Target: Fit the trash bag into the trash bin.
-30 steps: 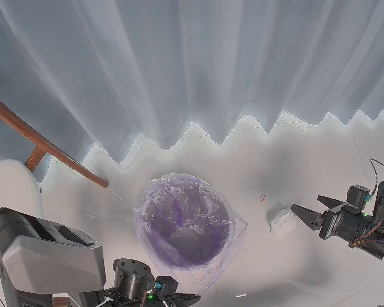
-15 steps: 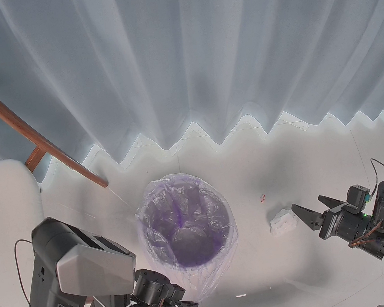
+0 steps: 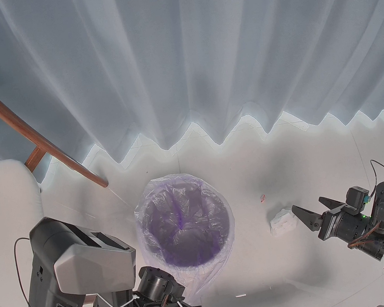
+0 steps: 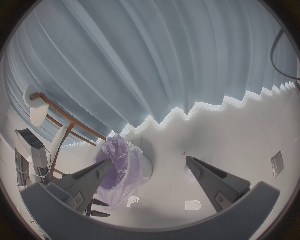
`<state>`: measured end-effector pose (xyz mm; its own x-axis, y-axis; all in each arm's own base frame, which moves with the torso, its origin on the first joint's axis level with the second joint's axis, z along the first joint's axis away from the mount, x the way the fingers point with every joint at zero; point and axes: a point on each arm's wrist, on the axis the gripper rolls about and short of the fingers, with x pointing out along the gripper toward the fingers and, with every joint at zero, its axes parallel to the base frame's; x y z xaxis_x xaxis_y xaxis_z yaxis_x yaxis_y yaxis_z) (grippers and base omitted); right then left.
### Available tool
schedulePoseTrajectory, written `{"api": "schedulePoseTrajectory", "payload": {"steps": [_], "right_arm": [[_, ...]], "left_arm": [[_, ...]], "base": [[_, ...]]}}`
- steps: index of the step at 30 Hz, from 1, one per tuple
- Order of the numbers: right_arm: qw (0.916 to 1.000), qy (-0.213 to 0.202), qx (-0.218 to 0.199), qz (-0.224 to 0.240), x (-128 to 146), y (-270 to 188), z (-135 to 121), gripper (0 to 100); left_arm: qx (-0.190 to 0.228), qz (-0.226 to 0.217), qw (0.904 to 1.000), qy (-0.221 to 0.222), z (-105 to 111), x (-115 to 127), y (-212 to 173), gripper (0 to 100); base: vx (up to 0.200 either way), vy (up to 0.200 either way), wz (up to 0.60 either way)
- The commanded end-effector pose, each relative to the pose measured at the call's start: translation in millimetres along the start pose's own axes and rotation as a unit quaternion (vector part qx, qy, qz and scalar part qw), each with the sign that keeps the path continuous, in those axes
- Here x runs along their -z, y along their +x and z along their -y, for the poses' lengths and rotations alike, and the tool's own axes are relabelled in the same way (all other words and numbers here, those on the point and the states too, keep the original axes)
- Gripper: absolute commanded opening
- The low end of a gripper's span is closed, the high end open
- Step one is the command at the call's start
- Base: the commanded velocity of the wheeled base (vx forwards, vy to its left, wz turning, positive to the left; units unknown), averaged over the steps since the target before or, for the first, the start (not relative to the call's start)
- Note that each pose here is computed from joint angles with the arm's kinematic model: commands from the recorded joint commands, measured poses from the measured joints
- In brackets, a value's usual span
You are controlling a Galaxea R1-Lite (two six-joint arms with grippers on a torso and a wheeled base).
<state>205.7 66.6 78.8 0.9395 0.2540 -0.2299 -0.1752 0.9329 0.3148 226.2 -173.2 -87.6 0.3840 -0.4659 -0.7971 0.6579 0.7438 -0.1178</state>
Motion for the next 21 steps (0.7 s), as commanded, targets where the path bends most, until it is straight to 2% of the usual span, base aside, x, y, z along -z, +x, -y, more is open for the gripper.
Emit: {"api": "schedulePoseTrajectory", "payload": {"steps": [1, 5, 9, 11, 12, 13, 14, 15, 16, 17, 18, 19, 21], "right_arm": [[1.0, 0.0, -0.001, 0.0, 1.0, -1.0, 0.3, 100], [0.9999, 0.011, 0.001, -0.007, 3.5, 0.2, 1.1, 100], [0.9981, 0.059, 0.013, -0.013, 8.9, 16.8, 2.1, 100], [0.9979, 0.062, 0.014, -0.012, 8.8, 18.0, 2.1, 100], [0.9962, 0.085, 0.017, -0.01, 9.8, 29.1, 1.2, 100], [0.9959, 0.088, 0.017, -0.013, 10.7, 30.9, 1.0, 100], [0.9949, 0.095, 0.02, -0.027, 14.3, 37.0, -0.2, 100], [0.9944, 0.098, 0.022, -0.034, 15.3, 40.4, -0.9, 100], [0.9944, 0.098, 0.022, -0.034, 15.3, 40.4, -0.9, 100], [0.993, 0.103, 0.022, -0.054, 16.5, 55.7, -6.8, 100], [0.9929, 0.103, 0.021, -0.054, 16.3, 57.2, -7.5, 100], [0.9909, 0.111, 0.022, -0.072, 13.9, 72.4, -15.0, 100], [0.9876, 0.12, 0.023, -0.099, 10.9, 87.3, -26.3, 100]], "left_arm": [[0.001, 0.029, 0.9996, 0.0, 2.9, 1.1, -10.0, 100], [0.009, 0.064, 0.9978, -0.012, 9.3, 7.5, -40.3, 100], [0.028, 0.066, 0.9965, -0.042, 24.3, 25.4, -83.8, 100], [0.029, 0.065, 0.9964, -0.045, 24.9, 25.8, -86.4, 100], [0.045, 0.121, 0.9871, -0.095, 31.9, 8.5, -107.5, 100], [0.05, 0.132, 0.9843, -0.106, 32.8, 5.5, -111.4, 100], [0.065, 0.172, 0.9727, -0.141, 34.7, -5.0, -127.4, 100], [0.073, 0.189, 0.9675, -0.151, 35.4, -8.9, -134.2, 100], [0.073, 0.189, 0.9675, -0.151, 35.4, -8.9, -134.2, 100], [0.089, 0.223, 0.9554, -0.172, 37.9, -16.2, -151.0, 100], [0.09, 0.225, 0.9547, -0.173, 38.0, -16.6, -151.9, 100], [0.104, 0.263, 0.9398, -0.192, 39.6, -23.2, -168.1, 100], [0.115, 0.299, 0.9247, -0.207, 39.2, -28.7, -183.3, 100]], "base": [[0.0, 0.0, 0.0], [0.0, 0.0, 0.0], [0.0, 0.0, 0.0], [0.0, 0.0, 0.0], [0.0, 0.0, 0.0], [0.0, 0.0, 0.0], [0.0, 0.0, 0.0], [0.0, 0.0, 0.0], [0.0, 0.0, 0.0], [0.0, 0.0, 0.0], [0.0, 0.0, 0.0], [0.0, 0.0, 0.0], [0.0, 0.0, 0.0]]}}
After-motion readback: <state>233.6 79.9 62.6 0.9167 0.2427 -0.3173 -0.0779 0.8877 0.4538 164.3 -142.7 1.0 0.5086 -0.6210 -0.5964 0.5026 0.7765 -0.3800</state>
